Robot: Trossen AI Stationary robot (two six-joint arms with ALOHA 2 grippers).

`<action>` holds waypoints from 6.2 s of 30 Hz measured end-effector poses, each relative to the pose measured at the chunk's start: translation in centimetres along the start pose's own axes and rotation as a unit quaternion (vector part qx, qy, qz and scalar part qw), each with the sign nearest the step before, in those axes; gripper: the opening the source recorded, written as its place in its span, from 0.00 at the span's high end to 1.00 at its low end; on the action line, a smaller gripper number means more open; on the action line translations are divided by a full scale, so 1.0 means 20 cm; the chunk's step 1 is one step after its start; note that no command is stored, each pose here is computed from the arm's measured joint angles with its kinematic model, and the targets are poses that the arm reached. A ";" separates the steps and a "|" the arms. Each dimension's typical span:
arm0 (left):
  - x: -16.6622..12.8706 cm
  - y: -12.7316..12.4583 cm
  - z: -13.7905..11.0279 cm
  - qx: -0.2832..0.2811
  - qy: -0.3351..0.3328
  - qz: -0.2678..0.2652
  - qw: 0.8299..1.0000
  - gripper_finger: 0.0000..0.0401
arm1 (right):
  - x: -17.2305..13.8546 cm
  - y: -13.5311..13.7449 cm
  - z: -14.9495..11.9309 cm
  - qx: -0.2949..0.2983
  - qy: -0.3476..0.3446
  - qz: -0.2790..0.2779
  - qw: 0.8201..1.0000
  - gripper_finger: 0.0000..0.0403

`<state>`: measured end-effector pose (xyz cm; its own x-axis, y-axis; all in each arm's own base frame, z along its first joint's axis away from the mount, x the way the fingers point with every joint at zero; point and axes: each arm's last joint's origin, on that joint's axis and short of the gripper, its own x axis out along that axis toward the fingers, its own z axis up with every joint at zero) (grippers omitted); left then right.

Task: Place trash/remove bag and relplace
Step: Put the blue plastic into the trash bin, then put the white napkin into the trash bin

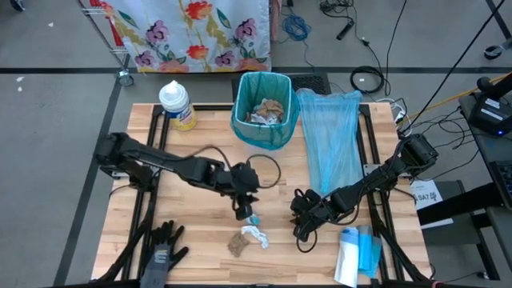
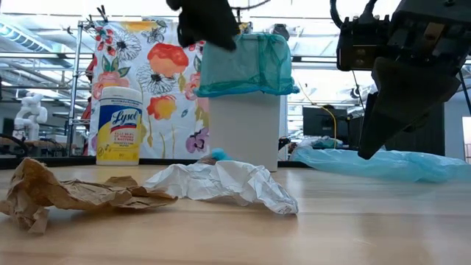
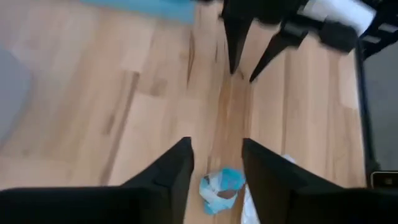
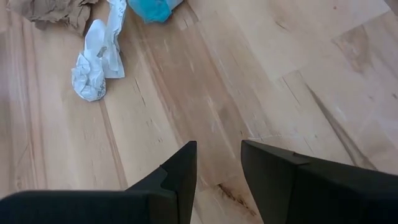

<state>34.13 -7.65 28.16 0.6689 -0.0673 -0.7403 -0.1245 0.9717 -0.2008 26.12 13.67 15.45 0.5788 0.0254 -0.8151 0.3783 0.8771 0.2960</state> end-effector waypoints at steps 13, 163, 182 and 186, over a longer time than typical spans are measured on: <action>0.40 -0.05 -0.21 -0.180 0.147 0.015 0.972 0.55 | 0.00 0.00 0.00 0.004 -0.001 0.004 1.000 0.71; 0.58 -0.23 -0.51 0.110 0.103 -0.040 0.988 0.60 | -0.02 0.00 -0.06 0.040 0.007 -0.034 0.999 0.71; 0.26 -0.25 -0.19 0.088 0.115 -0.005 0.989 0.99 | -0.01 0.00 -0.06 0.039 0.000 -0.038 0.999 0.71; 0.00 -0.20 -0.01 0.085 0.054 0.022 0.995 1.00 | -0.02 0.00 -0.05 0.037 -0.004 -0.040 0.998 0.71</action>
<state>34.57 -11.55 28.83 0.5816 -0.0382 -0.8126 -0.0206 0.9979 -0.0617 25.13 14.14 15.14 0.5496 -0.0475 -0.8341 0.4760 0.8383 0.2658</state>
